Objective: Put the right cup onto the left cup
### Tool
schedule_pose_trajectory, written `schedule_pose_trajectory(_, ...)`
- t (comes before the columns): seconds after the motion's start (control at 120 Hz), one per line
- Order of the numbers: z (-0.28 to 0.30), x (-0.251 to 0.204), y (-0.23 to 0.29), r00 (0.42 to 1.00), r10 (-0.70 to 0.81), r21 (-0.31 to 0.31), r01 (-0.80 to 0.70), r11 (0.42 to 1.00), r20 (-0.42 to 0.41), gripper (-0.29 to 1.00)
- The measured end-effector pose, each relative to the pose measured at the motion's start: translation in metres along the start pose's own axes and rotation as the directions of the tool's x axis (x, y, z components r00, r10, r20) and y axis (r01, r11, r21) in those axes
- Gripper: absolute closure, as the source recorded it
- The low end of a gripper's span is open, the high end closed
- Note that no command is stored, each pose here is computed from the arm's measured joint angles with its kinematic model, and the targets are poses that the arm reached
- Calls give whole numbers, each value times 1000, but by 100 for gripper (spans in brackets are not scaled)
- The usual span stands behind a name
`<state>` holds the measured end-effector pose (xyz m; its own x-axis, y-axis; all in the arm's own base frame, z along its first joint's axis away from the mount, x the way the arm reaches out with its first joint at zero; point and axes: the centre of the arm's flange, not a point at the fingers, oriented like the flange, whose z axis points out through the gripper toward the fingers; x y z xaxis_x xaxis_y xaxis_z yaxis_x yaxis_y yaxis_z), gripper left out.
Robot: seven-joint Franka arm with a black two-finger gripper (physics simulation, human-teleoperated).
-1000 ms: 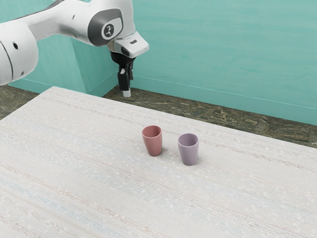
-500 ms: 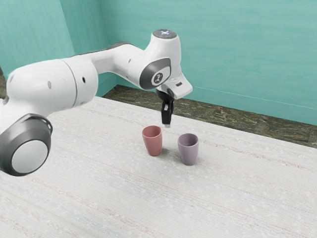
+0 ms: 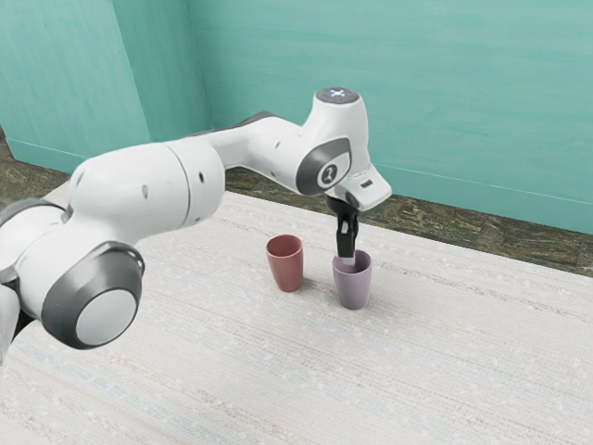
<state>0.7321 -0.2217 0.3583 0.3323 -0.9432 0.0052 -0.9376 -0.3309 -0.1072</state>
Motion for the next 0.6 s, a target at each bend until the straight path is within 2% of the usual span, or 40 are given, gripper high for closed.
schedule_pose_trajectory(0.108, 7, 3, -8, 1000, -1, 13, 1, 1000, -2, 12)
schedule_pose_trajectory(0.408, 25, 2, -12, 1000, -21, -13, 21, 1000, -20, 57)
schedule_pose_trajectory(0.6, 34, 0, -11, 998, -49, -49, 47, 998, -41, 72)
